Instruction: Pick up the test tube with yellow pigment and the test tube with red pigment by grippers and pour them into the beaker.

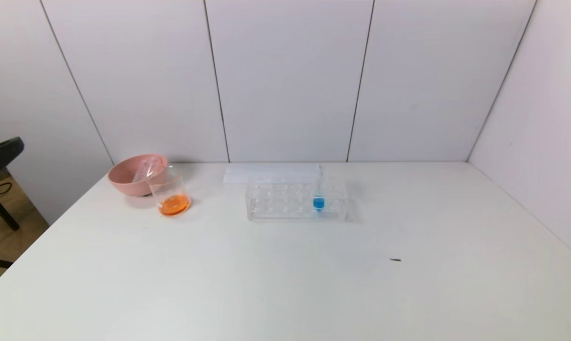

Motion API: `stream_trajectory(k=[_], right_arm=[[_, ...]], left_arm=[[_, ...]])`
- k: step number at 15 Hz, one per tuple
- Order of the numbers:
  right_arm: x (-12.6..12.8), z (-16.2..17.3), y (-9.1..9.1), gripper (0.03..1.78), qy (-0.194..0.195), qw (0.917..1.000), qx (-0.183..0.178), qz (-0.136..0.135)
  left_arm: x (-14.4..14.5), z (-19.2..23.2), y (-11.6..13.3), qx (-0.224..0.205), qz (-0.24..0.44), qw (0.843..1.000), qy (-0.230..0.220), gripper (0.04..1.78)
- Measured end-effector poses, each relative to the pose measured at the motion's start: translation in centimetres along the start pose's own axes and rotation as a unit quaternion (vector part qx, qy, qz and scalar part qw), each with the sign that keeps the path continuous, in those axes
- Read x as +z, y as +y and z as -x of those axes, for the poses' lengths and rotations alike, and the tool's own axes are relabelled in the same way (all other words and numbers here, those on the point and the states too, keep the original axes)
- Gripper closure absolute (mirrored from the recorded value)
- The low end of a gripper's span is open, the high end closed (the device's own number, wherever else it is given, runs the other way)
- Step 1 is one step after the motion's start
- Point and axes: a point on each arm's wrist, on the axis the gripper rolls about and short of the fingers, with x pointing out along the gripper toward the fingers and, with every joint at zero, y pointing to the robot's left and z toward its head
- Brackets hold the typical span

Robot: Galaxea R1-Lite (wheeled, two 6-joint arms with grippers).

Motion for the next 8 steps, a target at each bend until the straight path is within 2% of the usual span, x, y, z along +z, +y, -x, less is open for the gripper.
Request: stream_trajectory(k=[8], right_arm=[[0.0, 0.0, 0.0, 0.11, 0.0, 1.0, 0.0, 0.0]], left_arm=[[-1.5, 5.7, -0.5, 0.0, -0.005, 0.998, -0.057, 0.06]])
